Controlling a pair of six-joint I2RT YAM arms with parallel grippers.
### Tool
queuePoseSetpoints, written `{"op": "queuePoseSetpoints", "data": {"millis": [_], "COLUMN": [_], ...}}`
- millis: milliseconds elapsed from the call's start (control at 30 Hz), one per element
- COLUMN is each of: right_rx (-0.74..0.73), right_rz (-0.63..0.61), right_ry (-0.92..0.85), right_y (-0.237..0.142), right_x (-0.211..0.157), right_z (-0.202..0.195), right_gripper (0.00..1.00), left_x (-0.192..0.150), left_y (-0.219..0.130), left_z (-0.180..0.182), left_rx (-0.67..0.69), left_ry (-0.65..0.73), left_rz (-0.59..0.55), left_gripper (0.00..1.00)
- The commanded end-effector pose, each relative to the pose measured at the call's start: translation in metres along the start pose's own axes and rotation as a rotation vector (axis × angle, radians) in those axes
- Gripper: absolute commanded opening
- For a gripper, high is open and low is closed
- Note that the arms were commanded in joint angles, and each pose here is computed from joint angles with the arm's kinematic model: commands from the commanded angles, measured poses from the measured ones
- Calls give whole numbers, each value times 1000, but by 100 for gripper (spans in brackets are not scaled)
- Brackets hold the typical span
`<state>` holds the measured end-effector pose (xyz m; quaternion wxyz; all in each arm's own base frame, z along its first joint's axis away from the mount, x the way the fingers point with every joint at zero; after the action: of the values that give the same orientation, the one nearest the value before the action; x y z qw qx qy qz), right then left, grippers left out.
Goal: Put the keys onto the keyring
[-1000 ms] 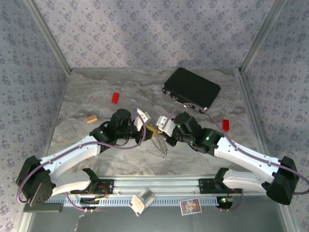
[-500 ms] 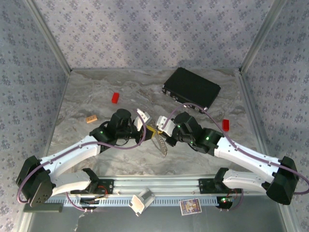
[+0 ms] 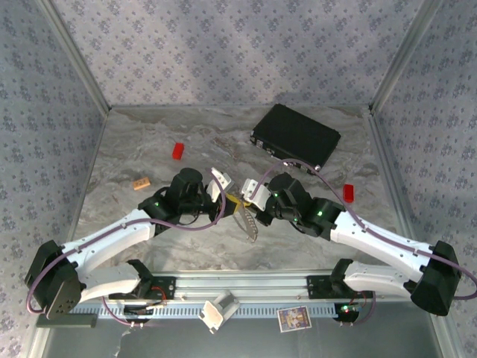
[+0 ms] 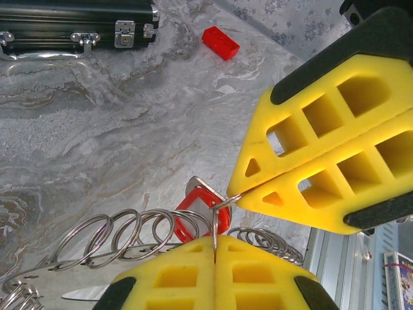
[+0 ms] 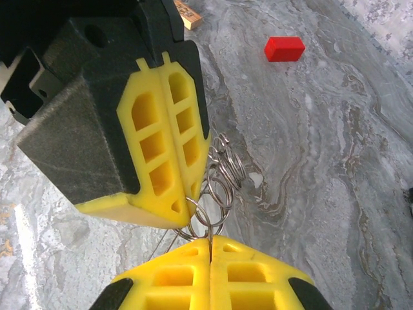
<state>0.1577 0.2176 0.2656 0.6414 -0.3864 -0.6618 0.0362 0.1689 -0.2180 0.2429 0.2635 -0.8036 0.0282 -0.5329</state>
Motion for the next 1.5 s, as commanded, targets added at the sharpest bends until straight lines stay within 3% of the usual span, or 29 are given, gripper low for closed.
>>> {"op": "queuePoseSetpoints", "data": {"millis": [0, 1000, 1467], "right_rx": [-49, 20, -39], "right_rz": [-33, -14, -41], "right_ry": [-13, -17, -25], "right_y": [-7, 1, -6], "right_x": [2, 2, 2], "right_z": [-1, 5, 2], "right_gripper": [0, 0, 0], "left_x": [16, 16, 16], "left_y": [-4, -3, -2], "left_z": [-6, -6, -6], "left_rx": [-25, -30, -31], "left_ry": [27, 29, 27], "left_rz": [-70, -70, -68], "left_gripper": [0, 0, 0]}}
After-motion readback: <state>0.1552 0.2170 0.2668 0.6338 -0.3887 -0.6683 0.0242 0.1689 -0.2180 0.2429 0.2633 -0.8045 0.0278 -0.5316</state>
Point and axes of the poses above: each hand's point on the last joint's axis, 136 mm out from that joint toward the fingers, its own y axis out along the fingers, its own z axis along the line the jaws close on, x = y × z, the point moved 10 cm from there along -y, back along the fingers, and after that the axes turned 4 degrees about y, right-handed, at the moved point
